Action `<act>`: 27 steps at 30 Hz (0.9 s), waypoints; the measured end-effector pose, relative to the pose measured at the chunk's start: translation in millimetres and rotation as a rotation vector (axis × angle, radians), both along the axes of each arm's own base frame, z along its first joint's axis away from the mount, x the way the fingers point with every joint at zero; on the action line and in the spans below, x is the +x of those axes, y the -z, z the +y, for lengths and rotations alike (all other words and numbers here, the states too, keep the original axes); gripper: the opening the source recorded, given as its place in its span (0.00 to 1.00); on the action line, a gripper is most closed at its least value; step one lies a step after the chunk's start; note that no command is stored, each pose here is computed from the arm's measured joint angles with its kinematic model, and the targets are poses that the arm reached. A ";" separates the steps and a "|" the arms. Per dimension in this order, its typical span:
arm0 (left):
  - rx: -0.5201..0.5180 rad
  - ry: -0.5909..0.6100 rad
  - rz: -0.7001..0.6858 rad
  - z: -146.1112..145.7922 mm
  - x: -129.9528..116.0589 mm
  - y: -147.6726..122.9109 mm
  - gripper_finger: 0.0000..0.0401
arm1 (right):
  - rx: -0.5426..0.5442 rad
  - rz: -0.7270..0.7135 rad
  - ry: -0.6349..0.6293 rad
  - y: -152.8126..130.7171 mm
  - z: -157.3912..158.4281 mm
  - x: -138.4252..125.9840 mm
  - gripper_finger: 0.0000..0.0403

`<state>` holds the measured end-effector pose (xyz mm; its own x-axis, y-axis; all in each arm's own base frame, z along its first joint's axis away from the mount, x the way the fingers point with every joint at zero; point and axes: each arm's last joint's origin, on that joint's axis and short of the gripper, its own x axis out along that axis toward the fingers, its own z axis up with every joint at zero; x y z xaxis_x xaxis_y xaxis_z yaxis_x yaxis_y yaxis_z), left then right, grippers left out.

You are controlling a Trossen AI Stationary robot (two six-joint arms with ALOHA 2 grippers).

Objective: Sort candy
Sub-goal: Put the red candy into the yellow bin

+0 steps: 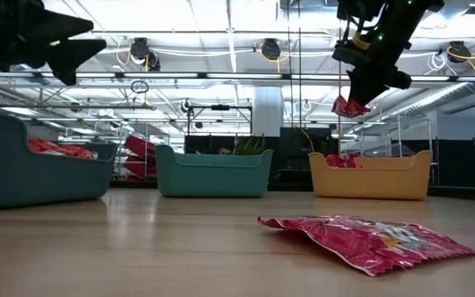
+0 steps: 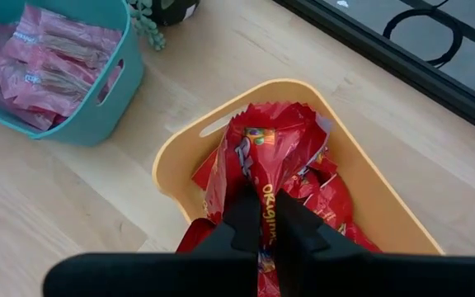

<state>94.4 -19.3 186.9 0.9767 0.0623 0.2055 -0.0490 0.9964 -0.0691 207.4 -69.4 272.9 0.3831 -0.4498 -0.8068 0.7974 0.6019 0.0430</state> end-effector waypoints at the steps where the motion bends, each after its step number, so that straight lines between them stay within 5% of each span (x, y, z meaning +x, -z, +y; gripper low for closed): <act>1: -0.001 0.000 -0.002 1.0 -1.3 0.3 0.54 | 0.000 -0.001 0.003 0.0 -0.5 -0.1 0.01; 8: 0.015 -0.060 0.023 10.0 -0.3 3.2 0.54 | 0.018 -0.005 -0.005 0.2 -0.9 -0.2 0.01; 20: 0.031 0.125 0.123 17.5 2.5 13.7 0.54 | 0.041 -0.010 -0.013 0.5 -2.1 -0.5 0.01; 27: 0.023 0.091 0.188 19.8 3.0 20.1 0.54 | 0.045 -0.015 -0.005 0.5 -2.1 -0.5 0.01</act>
<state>97.4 0.5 166.8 0.9994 -0.0304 0.0190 0.0313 0.9985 -0.0448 207.0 -71.5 272.4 0.3973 -0.4114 -0.8203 0.7937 0.6027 0.0822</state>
